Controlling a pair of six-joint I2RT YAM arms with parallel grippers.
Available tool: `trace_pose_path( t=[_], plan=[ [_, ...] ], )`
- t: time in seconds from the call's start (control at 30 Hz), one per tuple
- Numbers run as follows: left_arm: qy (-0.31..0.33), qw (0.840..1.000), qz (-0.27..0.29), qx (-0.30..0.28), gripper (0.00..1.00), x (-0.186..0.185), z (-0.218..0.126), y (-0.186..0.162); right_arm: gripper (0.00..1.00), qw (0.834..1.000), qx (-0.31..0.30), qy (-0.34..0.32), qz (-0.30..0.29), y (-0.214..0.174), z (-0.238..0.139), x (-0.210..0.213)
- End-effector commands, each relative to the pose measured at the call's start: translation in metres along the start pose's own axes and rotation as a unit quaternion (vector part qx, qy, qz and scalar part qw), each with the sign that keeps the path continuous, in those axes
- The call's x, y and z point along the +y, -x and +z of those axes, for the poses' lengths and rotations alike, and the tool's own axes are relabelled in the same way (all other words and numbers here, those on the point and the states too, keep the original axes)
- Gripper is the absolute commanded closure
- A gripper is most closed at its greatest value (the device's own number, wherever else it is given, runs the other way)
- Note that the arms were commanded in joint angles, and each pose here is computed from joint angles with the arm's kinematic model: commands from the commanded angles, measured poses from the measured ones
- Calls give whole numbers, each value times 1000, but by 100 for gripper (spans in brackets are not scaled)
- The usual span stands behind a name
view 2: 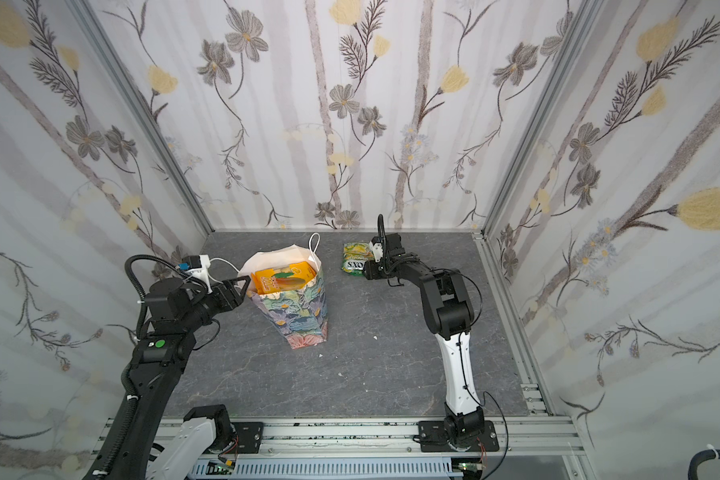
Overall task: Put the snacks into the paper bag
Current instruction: 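Lower the right gripper and close it on the Spring Tea packet, then lift the Spring Tea packet and carry it over the bag opening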
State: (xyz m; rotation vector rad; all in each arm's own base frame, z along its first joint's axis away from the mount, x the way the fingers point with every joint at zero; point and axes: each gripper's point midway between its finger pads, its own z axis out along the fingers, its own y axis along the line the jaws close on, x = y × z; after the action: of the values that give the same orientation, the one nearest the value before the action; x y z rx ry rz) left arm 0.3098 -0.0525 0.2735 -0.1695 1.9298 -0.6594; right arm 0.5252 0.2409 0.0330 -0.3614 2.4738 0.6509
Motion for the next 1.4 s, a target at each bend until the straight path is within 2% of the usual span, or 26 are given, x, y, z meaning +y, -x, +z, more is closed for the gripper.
trace_pose_path(
  t=[0.0,0.07,0.13,0.3,0.47,0.73,0.9,1.13,1.37],
  plan=[
    [-6,1000,8,-13,38,-3,-2,6,67,1000,-7,16,7,4,2,5],
    [-6,1000,8,-13,38,-3,-2,6,86,1000,-9,18,8,5,1,6],
    [-7,1000,8,-14,38,-4,-2,5,100,1000,-9,19,10,5,1,7],
    [-7,1000,8,-15,38,-4,-3,6,100,999,-21,28,12,9,-11,13],
    [-6,1000,9,-17,38,-4,-3,7,100,998,-48,37,1,19,-45,31],
    [-4,1000,9,-18,38,-3,-3,7,100,992,-108,59,-31,48,-114,81],
    [-3,1000,10,-20,38,-3,-4,8,100,989,-125,64,-54,55,-139,108],
    [-3,1000,10,-18,38,-3,-3,7,100,978,-181,65,-81,79,-185,142],
    [-3,1000,11,-21,38,-4,-5,9,100,966,-213,70,-130,105,-225,197]
  ],
)
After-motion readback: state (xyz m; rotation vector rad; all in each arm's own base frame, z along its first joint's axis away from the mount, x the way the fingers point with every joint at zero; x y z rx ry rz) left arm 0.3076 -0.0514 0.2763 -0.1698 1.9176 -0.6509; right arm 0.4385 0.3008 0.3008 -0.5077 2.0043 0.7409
